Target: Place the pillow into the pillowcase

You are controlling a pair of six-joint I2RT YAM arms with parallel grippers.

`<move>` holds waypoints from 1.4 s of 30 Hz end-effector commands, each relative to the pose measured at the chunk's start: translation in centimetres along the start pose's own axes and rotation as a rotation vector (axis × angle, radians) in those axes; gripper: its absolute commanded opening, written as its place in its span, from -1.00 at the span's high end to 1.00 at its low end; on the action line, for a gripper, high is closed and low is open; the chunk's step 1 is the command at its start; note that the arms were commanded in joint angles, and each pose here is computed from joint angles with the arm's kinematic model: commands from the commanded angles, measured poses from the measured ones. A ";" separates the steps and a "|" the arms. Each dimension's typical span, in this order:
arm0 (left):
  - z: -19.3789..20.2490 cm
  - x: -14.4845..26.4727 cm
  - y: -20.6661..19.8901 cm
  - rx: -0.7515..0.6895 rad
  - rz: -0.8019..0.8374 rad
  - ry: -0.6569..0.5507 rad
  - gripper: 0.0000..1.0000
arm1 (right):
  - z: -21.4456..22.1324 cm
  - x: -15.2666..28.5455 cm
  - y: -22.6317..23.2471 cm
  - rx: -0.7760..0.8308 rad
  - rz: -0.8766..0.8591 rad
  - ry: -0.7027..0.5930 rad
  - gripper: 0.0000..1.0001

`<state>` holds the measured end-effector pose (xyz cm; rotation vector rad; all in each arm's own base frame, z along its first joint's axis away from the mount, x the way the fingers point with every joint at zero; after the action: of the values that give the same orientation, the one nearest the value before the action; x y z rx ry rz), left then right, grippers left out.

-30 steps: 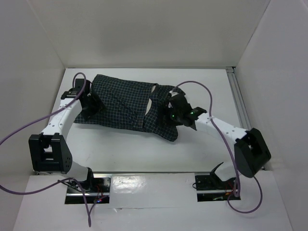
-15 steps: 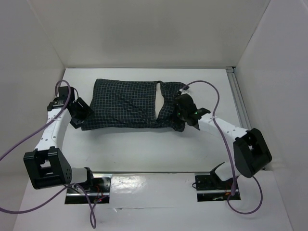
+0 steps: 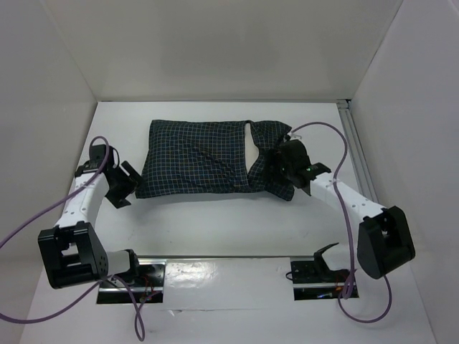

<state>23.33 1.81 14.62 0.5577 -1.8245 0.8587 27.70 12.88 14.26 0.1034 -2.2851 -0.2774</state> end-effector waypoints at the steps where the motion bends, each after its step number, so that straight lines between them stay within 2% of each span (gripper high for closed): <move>1: -0.1 0.4 -0.7 0.011 0.091 -0.014 -0.75 | -2.9 2.7 -0.3 -0.020 -0.004 -0.097 -0.89; 8: -0.1 -1.4 -1.6 0.032 0.173 0.035 -0.72 | -2.9 4.9 -2.7 -0.086 -0.008 -0.115 -0.91; 13: -0.2 -2.5 -2.1 0.047 0.219 0.033 -0.43 | 0.4 4.6 -4.6 -0.168 -0.041 -0.037 -0.94; 16: -0.1 -3.2 -2.1 0.060 0.214 0.060 -0.03 | 1.8 4.4 -5.3 -0.203 -0.057 -0.010 -0.94; 17: -0.3 -3.3 -2.3 0.061 0.213 0.061 0.48 | 1.9 4.1 -5.7 -0.217 -0.055 -0.013 -0.94; 20: -0.5 -3.3 -2.5 0.061 0.213 0.061 1.00 | 3.2 3.4 -6.6 -0.260 -0.062 0.022 -0.94; 27: -0.8 -2.0 -2.5 0.054 0.220 0.019 1.00 | 4.1 1.9 -6.5 -0.261 -0.116 0.064 -0.94; 34: -1.1 -1.0 -2.8 0.048 0.236 -0.016 1.00 | 3.8 0.5 -6.3 -0.254 -0.156 0.033 -0.88; 38: -1.5 -0.6 -2.9 0.049 0.222 -0.031 1.00 | 3.7 -0.5 -6.3 -0.233 -0.166 0.031 -0.64; 40: -1.7 -0.4 -3.1 0.047 0.228 -0.038 1.00 | 4.0 -0.8 -6.4 -0.236 -0.160 0.048 -0.25; 42: -1.6 -0.1 -3.0 0.038 0.229 -0.040 1.00 | 3.9 -0.7 -6.3 -0.237 -0.167 0.057 0.28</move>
<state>25.76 0.64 13.79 0.3979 -1.8657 1.0362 24.35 7.40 9.26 0.1396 -2.1304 -0.6074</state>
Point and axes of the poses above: each gripper's point midway between its finger pads, its own x axis back along the fingers, its own y axis along the line the jaws close on, z = x × y, the point moved 6 cm from there along x, back along the fingers, and after that the axes turned 3 degrees about x, right-handed, at the moved point
